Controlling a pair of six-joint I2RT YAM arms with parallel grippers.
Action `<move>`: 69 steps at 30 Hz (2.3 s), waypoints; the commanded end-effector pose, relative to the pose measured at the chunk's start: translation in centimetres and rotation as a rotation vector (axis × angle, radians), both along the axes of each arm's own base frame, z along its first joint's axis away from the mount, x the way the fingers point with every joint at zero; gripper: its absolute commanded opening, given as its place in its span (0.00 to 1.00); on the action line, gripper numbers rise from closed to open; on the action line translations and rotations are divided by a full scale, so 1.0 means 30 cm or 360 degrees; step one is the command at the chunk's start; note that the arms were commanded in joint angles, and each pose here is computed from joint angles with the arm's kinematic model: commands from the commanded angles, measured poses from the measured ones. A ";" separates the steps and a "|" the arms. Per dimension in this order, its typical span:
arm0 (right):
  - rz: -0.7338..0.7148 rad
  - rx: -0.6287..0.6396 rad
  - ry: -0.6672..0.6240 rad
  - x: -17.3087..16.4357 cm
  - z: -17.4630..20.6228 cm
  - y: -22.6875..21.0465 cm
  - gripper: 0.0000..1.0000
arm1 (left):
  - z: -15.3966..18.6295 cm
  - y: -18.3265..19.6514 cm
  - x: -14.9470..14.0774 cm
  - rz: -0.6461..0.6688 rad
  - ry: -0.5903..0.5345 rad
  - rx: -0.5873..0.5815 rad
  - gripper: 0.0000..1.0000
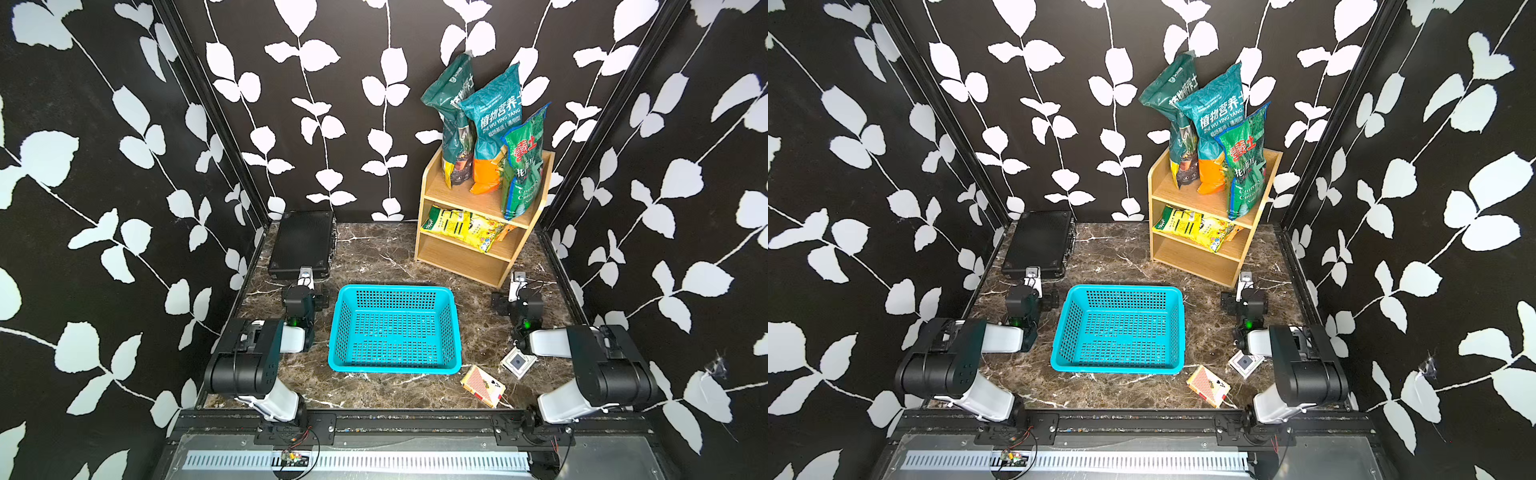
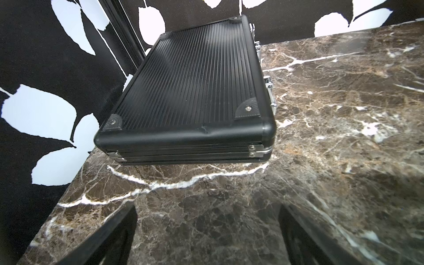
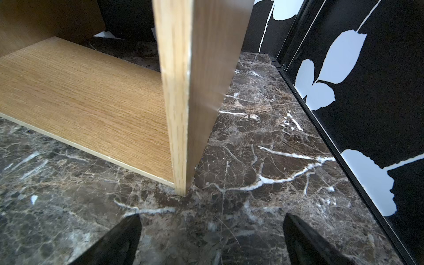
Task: Take down the fertilizer bag from the shelf
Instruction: Pick up the fertilizer bag from the shelf.
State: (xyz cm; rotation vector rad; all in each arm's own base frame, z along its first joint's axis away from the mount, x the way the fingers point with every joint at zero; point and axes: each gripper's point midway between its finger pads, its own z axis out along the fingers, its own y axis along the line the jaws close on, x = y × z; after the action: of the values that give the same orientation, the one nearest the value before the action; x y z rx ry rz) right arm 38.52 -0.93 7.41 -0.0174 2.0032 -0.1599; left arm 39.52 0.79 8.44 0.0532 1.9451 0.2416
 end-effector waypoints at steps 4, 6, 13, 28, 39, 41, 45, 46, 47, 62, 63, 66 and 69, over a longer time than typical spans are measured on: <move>0.0009 -0.0004 -0.0078 0.038 0.058 0.001 0.99 | 0.045 0.002 0.010 0.0013 -0.0067 -0.0015 0.99; 0.0008 -0.0002 -0.0078 0.037 0.058 0.000 0.99 | 0.049 -0.001 0.009 0.0008 -0.0075 -0.0011 0.99; 0.0008 -0.0002 -0.0080 0.036 0.058 0.001 0.99 | 0.050 -0.038 0.010 -0.0078 -0.0078 0.0021 0.99; 0.0021 -0.0005 -0.0094 0.032 0.063 0.006 0.99 | 0.046 -0.035 0.011 -0.0068 -0.0064 0.0016 0.99; -0.0050 -0.0213 0.0076 -0.022 0.237 0.090 0.99 | 0.179 -0.011 0.009 0.0003 -0.0032 0.0023 0.99; -0.0147 -0.0218 0.0082 -0.042 0.269 0.060 0.99 | 0.241 0.073 -0.012 0.0286 -0.0054 -0.0039 0.99; -0.0085 -0.0160 -0.0006 -0.106 0.370 0.094 0.99 | 0.382 0.158 -0.074 0.0537 -0.0123 -0.0018 0.99; -0.0114 -0.0131 -0.0073 -0.129 0.400 0.087 0.99 | 0.420 0.168 -0.103 0.0570 -0.0154 -0.0046 0.99; -0.0135 -0.0084 -0.0148 -0.152 0.432 0.079 0.99 | 0.451 0.172 -0.127 0.0584 -0.0209 -0.0081 0.99; 0.0129 0.0636 -0.0636 -0.428 0.848 0.140 1.00 | 0.967 -0.045 -0.304 0.0138 -0.0365 -0.1061 0.99; 0.0182 0.0647 -0.0655 -0.440 0.863 0.155 1.00 | 1.047 -0.074 -0.322 0.0032 -0.0402 -0.1069 0.99; 0.0110 0.0596 -0.0667 -0.468 0.898 0.117 1.00 | 1.279 -0.144 -0.401 -0.0286 -0.0551 -0.0956 0.99; 0.0134 0.0599 -0.0740 -0.487 0.987 0.116 1.00 | 1.413 -0.140 -0.472 -0.0348 -0.0681 -0.0857 0.99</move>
State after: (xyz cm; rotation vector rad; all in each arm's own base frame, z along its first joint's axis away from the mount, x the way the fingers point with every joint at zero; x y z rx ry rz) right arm 24.62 2.27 33.71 0.1758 1.6030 0.2049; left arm 27.37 -2.31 50.05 -0.2294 1.4738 -0.3814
